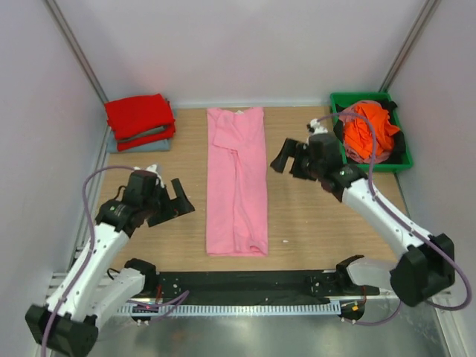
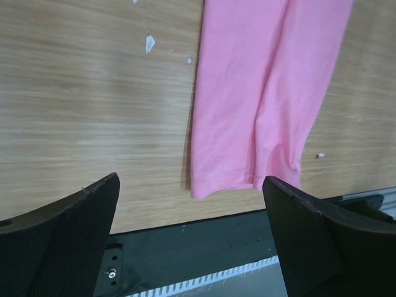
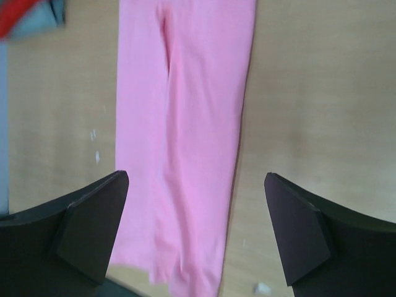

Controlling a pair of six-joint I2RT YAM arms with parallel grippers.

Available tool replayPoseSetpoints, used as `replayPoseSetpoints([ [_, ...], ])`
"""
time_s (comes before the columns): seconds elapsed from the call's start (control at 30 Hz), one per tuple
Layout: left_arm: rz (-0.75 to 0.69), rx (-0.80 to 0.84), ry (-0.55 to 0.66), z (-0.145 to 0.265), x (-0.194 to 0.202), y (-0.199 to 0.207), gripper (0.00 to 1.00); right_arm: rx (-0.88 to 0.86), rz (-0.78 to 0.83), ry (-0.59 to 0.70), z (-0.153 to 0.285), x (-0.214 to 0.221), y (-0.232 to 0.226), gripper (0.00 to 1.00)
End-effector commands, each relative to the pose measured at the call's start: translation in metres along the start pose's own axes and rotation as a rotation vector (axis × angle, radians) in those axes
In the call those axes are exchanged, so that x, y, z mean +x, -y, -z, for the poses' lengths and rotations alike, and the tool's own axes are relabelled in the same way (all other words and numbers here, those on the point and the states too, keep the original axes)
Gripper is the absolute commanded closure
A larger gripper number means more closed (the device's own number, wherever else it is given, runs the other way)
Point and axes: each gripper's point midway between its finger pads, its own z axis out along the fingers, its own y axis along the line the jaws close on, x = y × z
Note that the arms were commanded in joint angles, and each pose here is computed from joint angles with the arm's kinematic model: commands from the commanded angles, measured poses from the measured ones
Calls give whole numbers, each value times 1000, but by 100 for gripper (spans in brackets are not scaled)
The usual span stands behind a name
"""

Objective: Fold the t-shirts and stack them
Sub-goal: Fold the tshirt

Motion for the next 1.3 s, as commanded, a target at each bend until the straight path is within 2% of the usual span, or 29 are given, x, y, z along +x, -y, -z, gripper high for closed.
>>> replayPoseSetpoints([
  [0.0,-9,-68,-56,-24,18,7,2,54,-62,-213,18,119,4,2],
  [0.07,-14,-71,-57,-31,27,12,3,-11,-86,-182,41,135,-12,5],
  [0.1,-5,-67,-93,-37,44,12,7,2,-114,-220,47,164,-13,6],
  [0.27,92,44,-140,-51,82,17,28,-14,-167,-239,75,211,-14,25],
  [0.33,119,49,-160,-55,99,9,35,-20,-174,-282,77,235,-13,27],
  [0.5,135,61,-189,-62,122,0,37,14,-150,-320,71,268,-8,30],
  [0.9,137,55,-220,-83,138,-3,40,24,-201,-323,57,288,4,40],
  [1.2,123,44,-229,-92,142,-3,47,49,-203,-341,50,299,11,45],
  [1.27,121,45,-232,-93,144,-3,50,50,-202,-343,50,300,12,50],
])
